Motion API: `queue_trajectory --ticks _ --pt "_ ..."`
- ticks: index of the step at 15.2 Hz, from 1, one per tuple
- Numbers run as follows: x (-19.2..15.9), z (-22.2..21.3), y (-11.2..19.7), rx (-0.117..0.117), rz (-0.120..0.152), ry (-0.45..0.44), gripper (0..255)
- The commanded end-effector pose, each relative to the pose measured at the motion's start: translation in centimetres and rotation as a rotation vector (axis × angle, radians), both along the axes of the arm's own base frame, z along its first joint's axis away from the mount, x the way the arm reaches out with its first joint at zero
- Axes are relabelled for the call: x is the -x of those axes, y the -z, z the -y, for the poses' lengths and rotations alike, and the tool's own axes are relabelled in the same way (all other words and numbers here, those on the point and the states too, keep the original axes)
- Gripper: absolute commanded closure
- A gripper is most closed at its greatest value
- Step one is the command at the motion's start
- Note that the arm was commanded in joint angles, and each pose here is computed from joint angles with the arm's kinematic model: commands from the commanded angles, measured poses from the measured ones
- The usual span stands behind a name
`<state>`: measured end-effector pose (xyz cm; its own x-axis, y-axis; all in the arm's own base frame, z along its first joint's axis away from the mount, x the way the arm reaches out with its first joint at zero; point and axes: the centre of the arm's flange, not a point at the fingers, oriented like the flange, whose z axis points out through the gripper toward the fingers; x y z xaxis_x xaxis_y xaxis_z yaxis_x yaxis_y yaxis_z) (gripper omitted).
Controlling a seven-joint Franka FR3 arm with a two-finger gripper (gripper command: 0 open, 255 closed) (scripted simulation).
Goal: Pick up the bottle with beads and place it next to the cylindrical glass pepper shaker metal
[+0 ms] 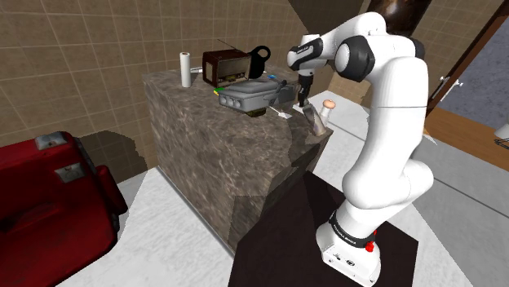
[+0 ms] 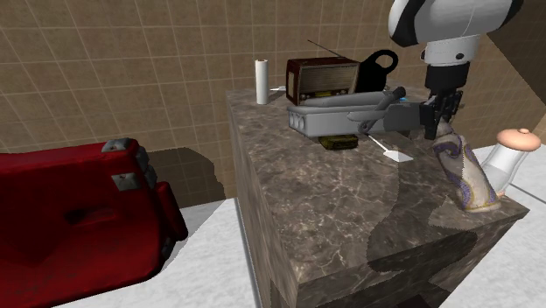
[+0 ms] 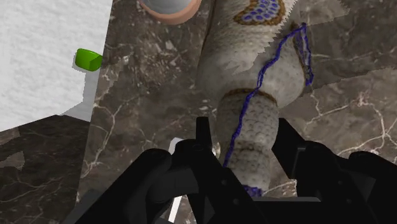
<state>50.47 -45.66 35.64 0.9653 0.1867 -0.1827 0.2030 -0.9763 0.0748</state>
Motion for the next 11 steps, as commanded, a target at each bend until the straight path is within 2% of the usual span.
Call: queue_trajectory --ticks 1,11 --pt "0.9 0.5 2.0 -0.009 -0.021 0.011 255" --pt "0.9 0.5 7.3 -0.009 -0.021 0.011 255"
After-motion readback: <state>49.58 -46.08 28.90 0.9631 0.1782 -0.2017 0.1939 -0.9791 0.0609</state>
